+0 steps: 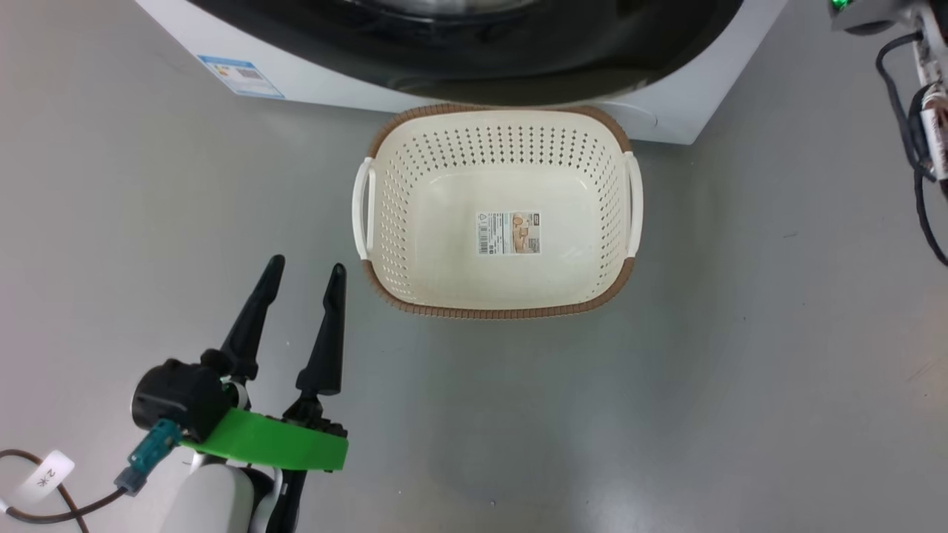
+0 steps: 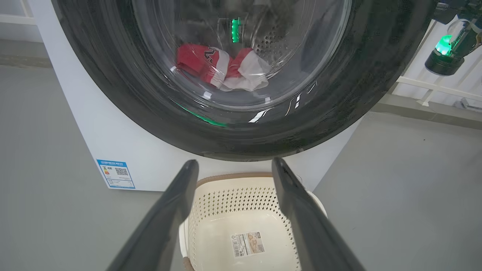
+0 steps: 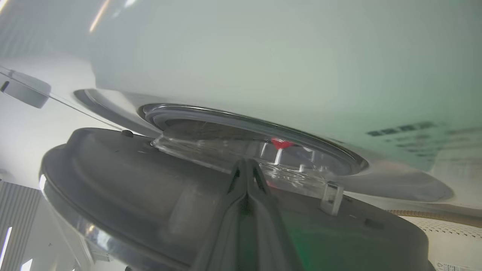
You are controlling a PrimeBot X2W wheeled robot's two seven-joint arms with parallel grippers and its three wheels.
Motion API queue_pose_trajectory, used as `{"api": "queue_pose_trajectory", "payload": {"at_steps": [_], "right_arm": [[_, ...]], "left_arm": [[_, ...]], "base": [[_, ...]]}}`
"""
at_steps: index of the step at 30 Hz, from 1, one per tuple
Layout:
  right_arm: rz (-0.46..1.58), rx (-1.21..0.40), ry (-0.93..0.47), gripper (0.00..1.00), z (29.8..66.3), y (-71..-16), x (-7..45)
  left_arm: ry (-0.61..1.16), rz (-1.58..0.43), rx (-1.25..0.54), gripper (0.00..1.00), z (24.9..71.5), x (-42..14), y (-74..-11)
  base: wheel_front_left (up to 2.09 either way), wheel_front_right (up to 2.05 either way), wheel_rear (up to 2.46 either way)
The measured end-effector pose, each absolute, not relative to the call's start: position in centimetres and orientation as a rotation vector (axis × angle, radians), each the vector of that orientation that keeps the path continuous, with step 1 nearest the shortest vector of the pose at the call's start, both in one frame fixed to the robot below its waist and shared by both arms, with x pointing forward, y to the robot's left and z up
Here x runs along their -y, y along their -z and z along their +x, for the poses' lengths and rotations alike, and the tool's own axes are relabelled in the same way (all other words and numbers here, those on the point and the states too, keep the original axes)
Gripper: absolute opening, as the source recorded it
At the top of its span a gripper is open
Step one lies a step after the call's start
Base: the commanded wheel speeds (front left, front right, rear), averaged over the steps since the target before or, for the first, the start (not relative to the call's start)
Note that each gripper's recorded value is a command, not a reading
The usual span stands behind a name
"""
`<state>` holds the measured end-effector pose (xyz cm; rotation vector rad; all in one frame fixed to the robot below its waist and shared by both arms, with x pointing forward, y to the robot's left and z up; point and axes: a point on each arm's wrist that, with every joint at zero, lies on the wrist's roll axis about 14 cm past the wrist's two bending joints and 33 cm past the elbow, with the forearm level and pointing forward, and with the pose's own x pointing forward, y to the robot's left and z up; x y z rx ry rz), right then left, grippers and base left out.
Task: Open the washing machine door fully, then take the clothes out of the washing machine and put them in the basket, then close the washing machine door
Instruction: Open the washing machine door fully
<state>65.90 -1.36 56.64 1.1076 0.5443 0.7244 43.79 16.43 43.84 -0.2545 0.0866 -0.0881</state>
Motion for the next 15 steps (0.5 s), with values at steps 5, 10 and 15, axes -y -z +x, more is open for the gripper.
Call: {"api": "queue_pose_trajectory", "payload": {"at_steps": [5,10,15], "right_arm": [[1.077,-0.576,-0.752,0.00,64.0,-56.4,0.7],[1.057,-0.614,-0.789,0.00,61.4,-56.0,-0.3],[1.043,-0.649,-0.844,0.00,58.5,-56.1,-1.8]], "left_arm": [[0.093,-0.257,-0.065,1.00,43.6,-16.3,-44.8],[0.094,-0.259,-0.046,1.00,43.0,-16.2,-45.7],[0.086,-0.263,-0.039,1.00,41.8,-16.3,-46.2]], "base": [[0.00,0.00,0.00],[0.00,0.00,0.00],[0.00,0.00,0.00]]}}
